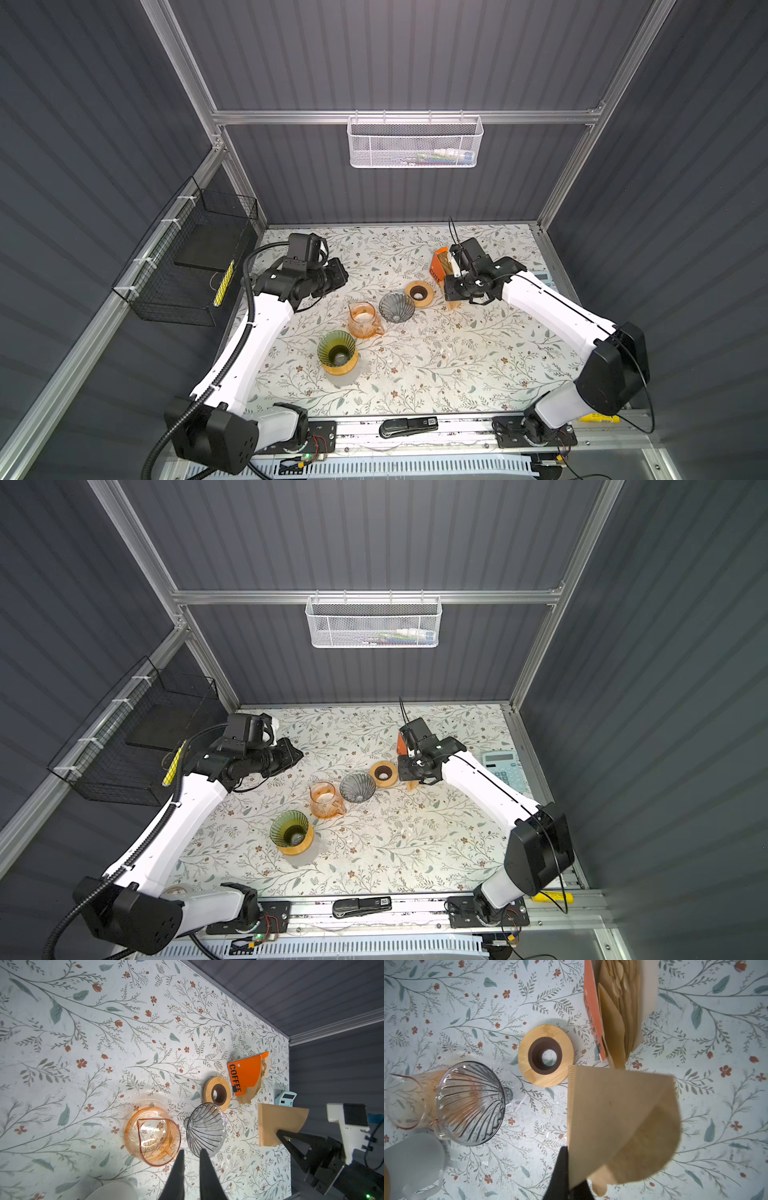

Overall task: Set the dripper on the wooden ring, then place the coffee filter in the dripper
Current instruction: 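Carry the tan paper filter with the right gripper over the green dripper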

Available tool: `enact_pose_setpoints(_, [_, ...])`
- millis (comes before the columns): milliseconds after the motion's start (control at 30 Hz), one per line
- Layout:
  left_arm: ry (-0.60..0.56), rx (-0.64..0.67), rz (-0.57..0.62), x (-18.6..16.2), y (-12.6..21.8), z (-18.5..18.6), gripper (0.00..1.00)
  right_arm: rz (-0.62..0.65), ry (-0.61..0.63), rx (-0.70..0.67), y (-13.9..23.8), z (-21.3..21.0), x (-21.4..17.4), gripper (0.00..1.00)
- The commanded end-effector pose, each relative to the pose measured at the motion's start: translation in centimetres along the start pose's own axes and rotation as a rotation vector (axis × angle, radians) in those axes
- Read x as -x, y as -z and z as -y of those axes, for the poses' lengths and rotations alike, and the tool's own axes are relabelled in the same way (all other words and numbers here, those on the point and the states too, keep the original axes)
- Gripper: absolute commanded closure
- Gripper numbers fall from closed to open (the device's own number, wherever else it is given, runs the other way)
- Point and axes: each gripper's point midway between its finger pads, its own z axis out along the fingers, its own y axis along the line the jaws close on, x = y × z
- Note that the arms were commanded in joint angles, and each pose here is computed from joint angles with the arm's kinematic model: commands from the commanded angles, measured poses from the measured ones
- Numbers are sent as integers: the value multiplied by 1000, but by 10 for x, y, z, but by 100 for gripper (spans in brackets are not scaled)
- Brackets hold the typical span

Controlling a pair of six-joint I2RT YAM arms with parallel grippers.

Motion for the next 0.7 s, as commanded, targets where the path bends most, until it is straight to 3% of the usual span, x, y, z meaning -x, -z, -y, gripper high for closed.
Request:
enact_pose_setpoints(0, [-4,107,-7,-12,33,-18,83,-13,52,66,21,-23,-6,100])
enact_pose_setpoints(300, [81,276,-5,-51,94,-59,81,-15,268,270,66,-116,-7,100])
enact_pose_setpoints(433, [106,311,39,-62,124,-71,76,-45,379,362,78,-160,-14,100])
enact_pose_setpoints(667, [108,371,-26,-89,159,-83,69,-107,560,438,84,-225,-38,100])
